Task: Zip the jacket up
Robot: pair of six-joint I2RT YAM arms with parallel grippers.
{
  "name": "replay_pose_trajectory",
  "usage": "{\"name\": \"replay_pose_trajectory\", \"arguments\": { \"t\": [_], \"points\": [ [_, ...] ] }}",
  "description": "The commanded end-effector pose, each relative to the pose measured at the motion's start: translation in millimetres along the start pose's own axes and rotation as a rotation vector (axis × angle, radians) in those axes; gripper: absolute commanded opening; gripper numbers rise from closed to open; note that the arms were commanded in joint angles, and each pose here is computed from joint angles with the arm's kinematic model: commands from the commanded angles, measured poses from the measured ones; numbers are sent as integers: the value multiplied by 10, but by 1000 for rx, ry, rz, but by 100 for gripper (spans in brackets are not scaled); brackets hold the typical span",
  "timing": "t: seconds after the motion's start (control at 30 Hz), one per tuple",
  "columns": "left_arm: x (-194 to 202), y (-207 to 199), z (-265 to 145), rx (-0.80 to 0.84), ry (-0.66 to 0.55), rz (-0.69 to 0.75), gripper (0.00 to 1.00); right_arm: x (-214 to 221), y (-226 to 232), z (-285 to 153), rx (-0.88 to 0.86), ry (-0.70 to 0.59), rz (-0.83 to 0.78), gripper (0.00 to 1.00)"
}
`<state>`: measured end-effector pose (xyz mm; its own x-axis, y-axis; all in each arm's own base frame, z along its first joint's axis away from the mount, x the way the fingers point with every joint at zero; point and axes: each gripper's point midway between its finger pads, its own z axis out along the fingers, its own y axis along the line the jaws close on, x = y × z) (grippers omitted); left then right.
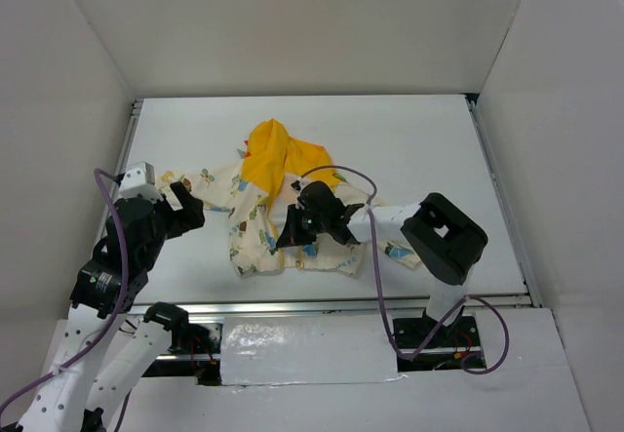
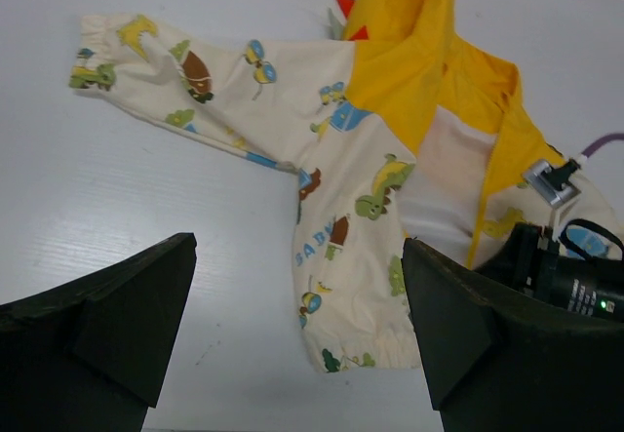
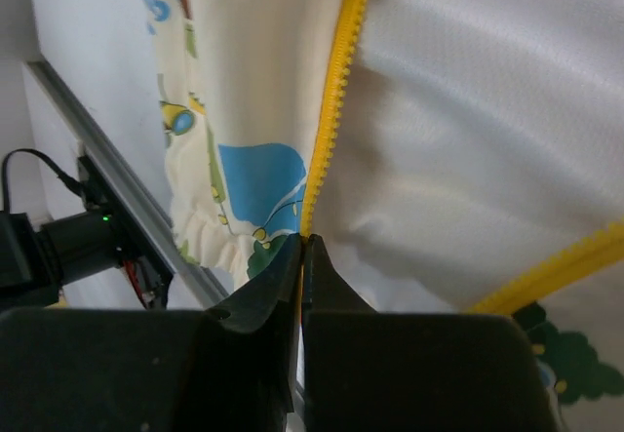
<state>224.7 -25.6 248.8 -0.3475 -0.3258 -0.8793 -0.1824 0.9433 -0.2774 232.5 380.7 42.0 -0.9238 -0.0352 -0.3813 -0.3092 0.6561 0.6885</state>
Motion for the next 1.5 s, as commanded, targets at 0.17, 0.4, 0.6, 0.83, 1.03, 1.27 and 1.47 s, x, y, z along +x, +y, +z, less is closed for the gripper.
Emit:
{"name": "replay_pose_trajectory", "arguments": {
  "t": [0.17,0.4,0.6,0.83,1.03,1.27,1.47],
  "points": [
    [397,-838,-248,485,216,-108,93,-433,720,-523,-206,-186,-70,0],
    [866,-1138,-274,709,372,-199,84,-503,999,-739,-315,-226,-38,0],
    [1107,-1164,-161,746,421,-208,81,-488,1114,-832,-349,-227,-31,0],
    [1322,-1209,-11,780,452,-233,73,-458,1156,-823,-366,-225,-19,0],
    [1385,-1244,37,815,444,-241,73,-432,1157,-752,-370,-203,-5,0],
    [1407,-1297,37,860,443,-249,60,-435,1135,-722,-368,-207,4,0],
    [1533,-1279,52,867,471,-259,57,-454,1119,-702,-357,-212,7,0]
  ]
}}
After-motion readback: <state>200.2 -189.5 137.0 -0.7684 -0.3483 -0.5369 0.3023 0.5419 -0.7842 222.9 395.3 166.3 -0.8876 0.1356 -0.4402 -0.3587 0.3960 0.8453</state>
